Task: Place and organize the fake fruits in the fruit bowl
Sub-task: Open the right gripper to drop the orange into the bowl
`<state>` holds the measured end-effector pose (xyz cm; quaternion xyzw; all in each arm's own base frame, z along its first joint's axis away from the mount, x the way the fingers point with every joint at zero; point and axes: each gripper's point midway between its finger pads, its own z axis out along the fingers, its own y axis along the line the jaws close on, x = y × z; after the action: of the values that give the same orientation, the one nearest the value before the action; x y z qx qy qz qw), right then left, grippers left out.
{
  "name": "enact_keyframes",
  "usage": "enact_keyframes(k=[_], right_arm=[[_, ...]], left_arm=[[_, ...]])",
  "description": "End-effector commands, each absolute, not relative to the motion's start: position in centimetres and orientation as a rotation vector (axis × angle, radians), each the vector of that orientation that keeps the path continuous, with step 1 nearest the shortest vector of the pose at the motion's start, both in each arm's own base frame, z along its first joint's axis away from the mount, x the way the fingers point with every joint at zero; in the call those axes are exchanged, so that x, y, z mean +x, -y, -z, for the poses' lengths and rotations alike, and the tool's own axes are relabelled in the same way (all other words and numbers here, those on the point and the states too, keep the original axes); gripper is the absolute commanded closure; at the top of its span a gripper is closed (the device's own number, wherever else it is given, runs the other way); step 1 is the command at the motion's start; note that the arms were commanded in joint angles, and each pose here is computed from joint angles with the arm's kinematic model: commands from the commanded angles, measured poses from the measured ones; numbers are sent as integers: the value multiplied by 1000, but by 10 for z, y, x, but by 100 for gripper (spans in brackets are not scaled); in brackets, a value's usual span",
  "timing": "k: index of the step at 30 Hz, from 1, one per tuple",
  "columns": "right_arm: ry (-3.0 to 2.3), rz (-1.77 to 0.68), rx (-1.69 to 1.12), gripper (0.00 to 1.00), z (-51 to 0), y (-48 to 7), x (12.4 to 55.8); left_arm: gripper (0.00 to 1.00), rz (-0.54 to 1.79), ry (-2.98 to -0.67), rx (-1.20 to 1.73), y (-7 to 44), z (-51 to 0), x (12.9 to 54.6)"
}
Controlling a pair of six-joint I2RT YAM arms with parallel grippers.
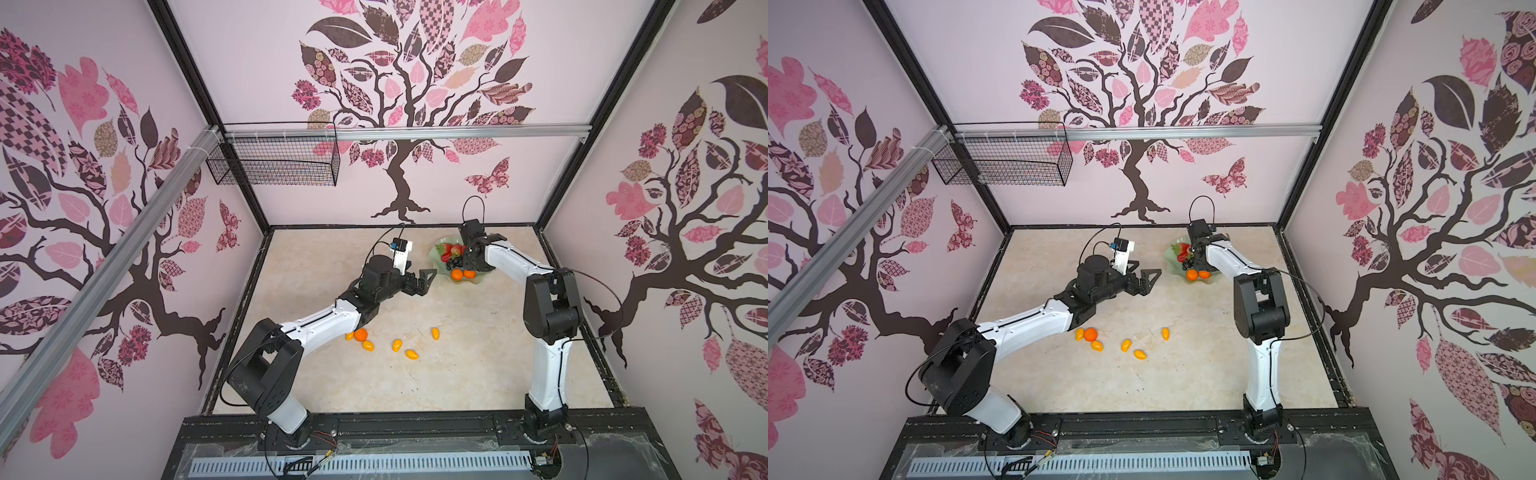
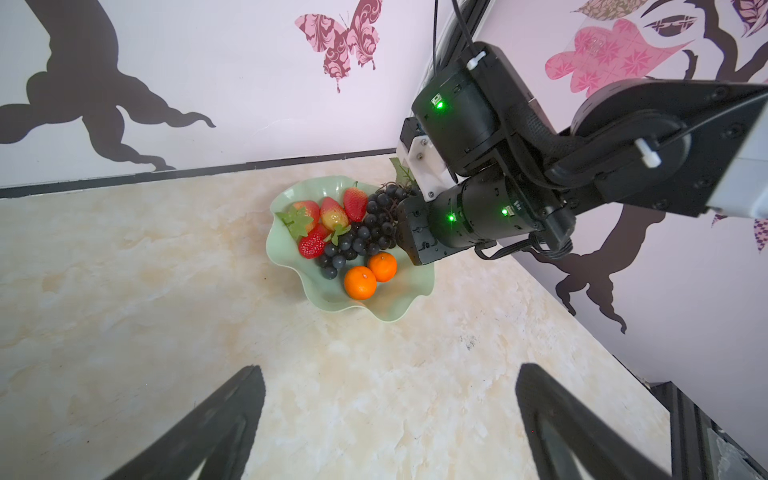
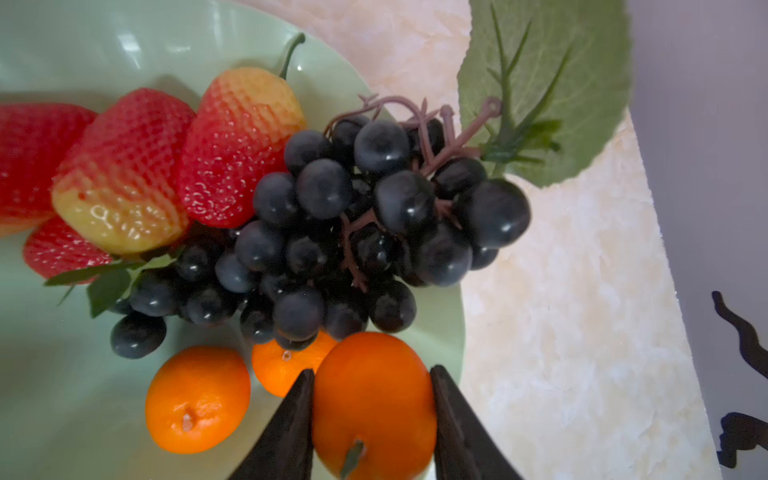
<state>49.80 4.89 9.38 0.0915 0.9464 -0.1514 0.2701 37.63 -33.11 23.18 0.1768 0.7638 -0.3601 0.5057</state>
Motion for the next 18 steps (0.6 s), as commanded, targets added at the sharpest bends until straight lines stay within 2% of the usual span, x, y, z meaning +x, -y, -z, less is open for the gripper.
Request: enact_keyframes(k=[1,4,11,18], right_arm=[[-2572,484,250,62,-83,-40,503],[-2576,488,254,60,-81,-40,503],[-2577,472,264,46,-82,-41,503],[-2552,430,271,41,-98,-45,505]], left_arm=[[1,863,-1816,418,327,-238,374],[1,860,-1820,420,327,-239,374],[1,853,-1833,427,327,-239,375],[1,838,-1842,430,326,-239,375]])
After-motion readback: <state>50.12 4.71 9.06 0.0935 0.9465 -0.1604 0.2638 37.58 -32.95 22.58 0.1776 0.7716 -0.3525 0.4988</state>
